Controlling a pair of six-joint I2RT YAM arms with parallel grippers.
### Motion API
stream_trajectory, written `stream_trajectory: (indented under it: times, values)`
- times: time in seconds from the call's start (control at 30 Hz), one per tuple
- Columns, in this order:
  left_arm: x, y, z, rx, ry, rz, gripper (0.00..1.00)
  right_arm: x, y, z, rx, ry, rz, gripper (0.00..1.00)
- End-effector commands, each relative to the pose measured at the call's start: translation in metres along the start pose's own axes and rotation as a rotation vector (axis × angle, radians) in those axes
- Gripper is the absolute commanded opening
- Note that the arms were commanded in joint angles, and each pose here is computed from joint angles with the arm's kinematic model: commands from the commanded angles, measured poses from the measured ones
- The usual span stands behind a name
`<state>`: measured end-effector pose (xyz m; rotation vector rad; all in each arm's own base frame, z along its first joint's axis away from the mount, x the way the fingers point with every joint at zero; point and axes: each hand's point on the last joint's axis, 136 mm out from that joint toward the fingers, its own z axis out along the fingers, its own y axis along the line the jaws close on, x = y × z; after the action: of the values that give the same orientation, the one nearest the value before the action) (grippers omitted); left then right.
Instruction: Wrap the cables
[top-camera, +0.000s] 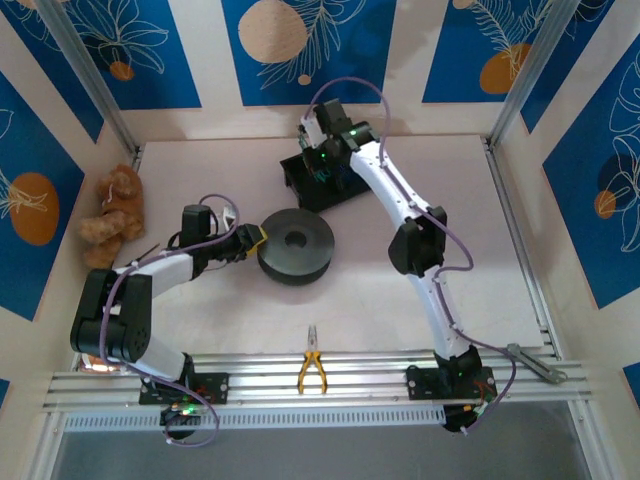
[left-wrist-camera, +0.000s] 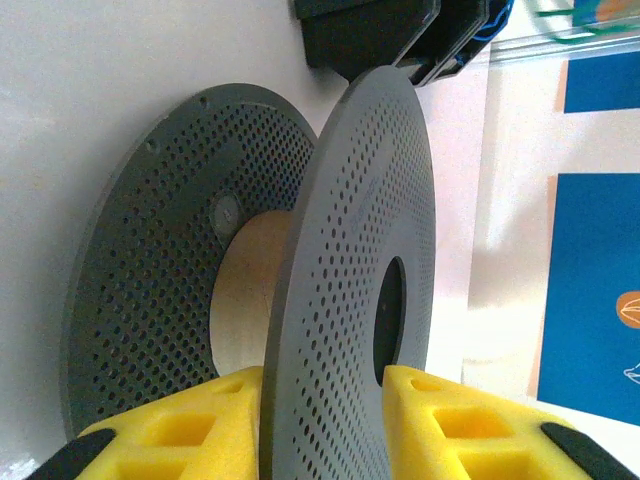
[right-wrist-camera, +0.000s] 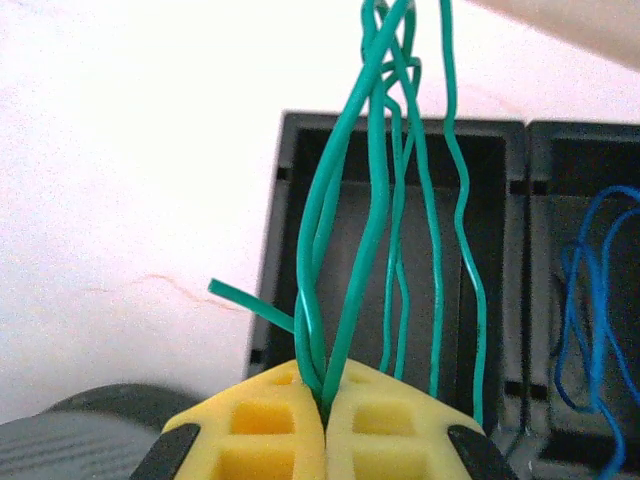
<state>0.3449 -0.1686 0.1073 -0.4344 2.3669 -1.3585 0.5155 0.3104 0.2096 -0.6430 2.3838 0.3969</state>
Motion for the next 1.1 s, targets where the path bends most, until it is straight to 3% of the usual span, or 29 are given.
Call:
stream_trajectory:
  times: [0.0,0.2,0.33,0.67,0.73,0.9,1.07]
  values:
    - [-0.001,-0.015,-0.008,0.048,-0.011,0.023,0.34,-0.026,0.021,-0.082,-0.104,-0.102,0.095,0.00]
    - [0.000,-0.025,-0.004,0.034,0.002,0.044,0.35,0.004,0.026,-0.140,-0.201,-0.107,0.264,0.00]
    - [0.003,-0.032,0.002,0.031,0.013,0.055,0.33,0.042,0.022,-0.158,-0.222,-0.099,0.347,0.00]
    - [0.007,-0.055,0.018,0.110,-0.002,0.019,0.00,0.137,0.008,-0.174,-0.242,-0.053,0.502,0.00]
    - [0.007,-0.060,0.016,0.104,-0.014,0.026,0.00,0.147,0.006,-0.179,-0.236,-0.049,0.511,0.00]
    - [0.008,-0.076,0.000,0.019,-0.041,0.105,0.00,0.166,0.002,-0.189,-0.228,-0.060,0.537,0.00]
    - [0.003,-0.096,-0.039,-0.173,-0.085,0.246,0.00,0.176,0.005,-0.198,-0.241,-0.068,0.546,0.00]
